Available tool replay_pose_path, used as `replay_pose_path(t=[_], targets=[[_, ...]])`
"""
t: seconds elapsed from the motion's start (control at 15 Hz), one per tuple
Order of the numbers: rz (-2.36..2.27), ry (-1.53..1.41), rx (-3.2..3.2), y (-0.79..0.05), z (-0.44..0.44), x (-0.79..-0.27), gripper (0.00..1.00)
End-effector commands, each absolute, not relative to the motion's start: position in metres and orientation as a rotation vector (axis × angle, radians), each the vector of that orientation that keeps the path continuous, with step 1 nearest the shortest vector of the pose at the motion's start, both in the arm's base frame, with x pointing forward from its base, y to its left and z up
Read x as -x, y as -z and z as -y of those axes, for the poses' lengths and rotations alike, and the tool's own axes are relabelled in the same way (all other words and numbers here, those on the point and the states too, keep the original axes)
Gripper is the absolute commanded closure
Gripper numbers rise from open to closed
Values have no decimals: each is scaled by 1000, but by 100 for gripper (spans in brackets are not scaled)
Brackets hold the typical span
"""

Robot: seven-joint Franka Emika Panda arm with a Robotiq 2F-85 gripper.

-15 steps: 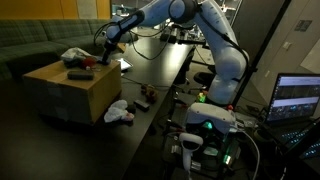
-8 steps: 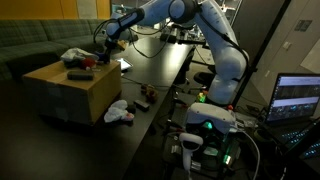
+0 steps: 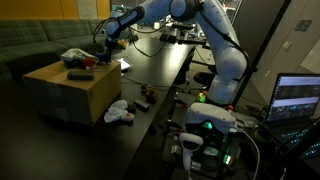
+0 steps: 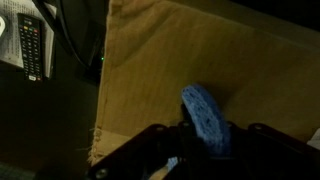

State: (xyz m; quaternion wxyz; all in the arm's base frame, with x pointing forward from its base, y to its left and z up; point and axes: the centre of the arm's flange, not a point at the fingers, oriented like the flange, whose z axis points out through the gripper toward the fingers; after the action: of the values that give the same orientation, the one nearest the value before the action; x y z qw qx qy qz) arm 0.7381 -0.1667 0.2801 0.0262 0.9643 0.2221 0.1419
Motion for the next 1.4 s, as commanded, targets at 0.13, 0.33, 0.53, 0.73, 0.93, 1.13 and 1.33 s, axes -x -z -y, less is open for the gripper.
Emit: replay_pose_path(t=[0.13, 0.33, 0.53, 0.73, 0.93, 1.13, 1.33], targets=[[-691, -325, -2988, -310, 169, -685, 91], [-657, -263, -3012, -323, 186, -654, 91], [-607, -208, -3031, -335, 206, -622, 91], [-550, -151, -3050, -338, 228, -588, 91], [-526, -70, -3069, -317, 237, -566, 91], [-527, 24, -3084, -274, 236, -555, 91], [-535, 87, -3100, -229, 225, -551, 91]])
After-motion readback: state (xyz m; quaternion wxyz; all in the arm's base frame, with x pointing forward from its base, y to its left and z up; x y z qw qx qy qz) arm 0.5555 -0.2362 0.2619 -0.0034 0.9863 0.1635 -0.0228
